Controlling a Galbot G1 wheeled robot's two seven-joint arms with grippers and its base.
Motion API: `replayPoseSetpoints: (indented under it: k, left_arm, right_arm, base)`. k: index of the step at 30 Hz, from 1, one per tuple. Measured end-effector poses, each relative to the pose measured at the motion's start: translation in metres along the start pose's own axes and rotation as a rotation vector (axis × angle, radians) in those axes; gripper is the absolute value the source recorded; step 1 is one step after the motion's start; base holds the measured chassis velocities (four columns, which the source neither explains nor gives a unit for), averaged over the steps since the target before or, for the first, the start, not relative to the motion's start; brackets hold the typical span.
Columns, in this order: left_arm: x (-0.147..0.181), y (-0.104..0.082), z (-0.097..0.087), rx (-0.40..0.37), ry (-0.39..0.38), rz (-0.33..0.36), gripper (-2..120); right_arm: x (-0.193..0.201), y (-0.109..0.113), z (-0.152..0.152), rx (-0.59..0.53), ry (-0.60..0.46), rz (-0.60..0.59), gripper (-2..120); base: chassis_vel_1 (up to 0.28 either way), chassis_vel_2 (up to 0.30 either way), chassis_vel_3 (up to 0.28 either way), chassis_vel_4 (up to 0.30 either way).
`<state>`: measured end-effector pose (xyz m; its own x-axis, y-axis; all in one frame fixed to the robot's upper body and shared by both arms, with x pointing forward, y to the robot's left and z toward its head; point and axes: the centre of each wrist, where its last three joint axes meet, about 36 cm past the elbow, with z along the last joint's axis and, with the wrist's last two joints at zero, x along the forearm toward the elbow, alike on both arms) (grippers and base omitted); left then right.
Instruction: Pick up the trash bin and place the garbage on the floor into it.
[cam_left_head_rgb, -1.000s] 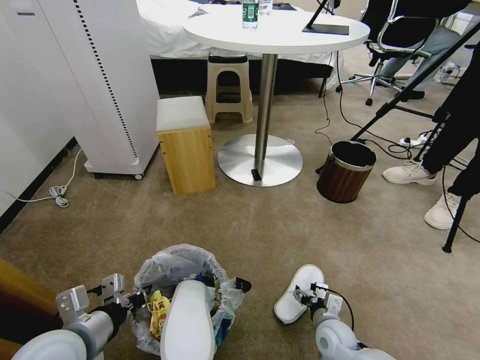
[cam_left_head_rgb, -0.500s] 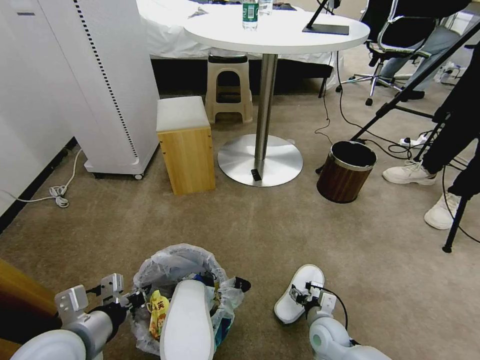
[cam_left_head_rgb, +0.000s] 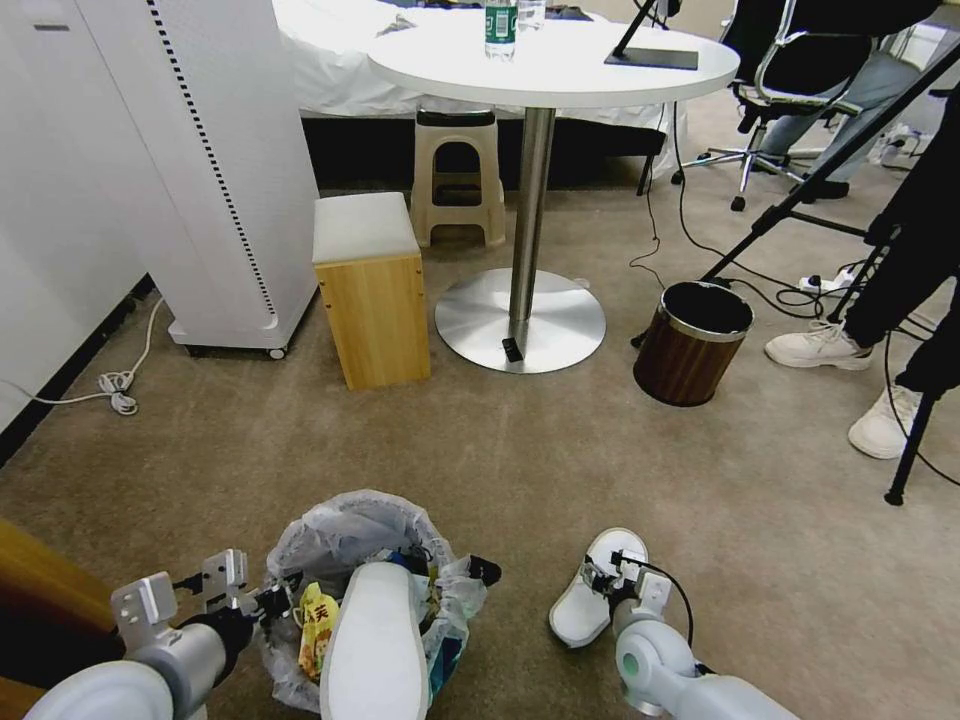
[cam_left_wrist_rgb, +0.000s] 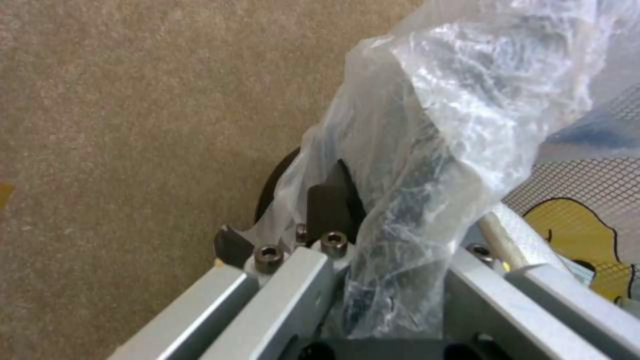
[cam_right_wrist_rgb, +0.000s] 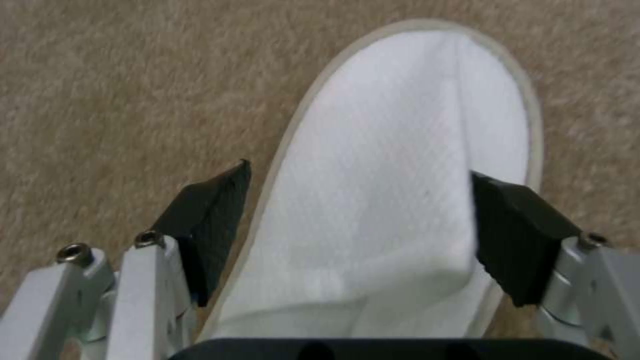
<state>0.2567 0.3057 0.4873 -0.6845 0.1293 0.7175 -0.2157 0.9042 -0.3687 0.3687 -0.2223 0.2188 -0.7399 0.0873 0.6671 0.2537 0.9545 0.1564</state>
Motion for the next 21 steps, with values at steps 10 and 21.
replayPoseSetpoints:
  k: [10, 21]
  left_arm:
    - [0.0, 0.0, 0.0, 0.002, -0.007, 0.001, 0]
    - [0.001, -0.001, 0.0, 0.005, -0.012, 0.005, 0]
  right_arm:
    - [-0.001, -0.005, -0.001, -0.011, 0.001, 0.02, 75]
    - [-0.001, -0.009, 0.008, 0.003, 0.004, 0.039, 39]
  base:
    - [0.0, 0.0, 0.0, 0.0]
    - [0.0, 0.0, 0.0, 0.0]
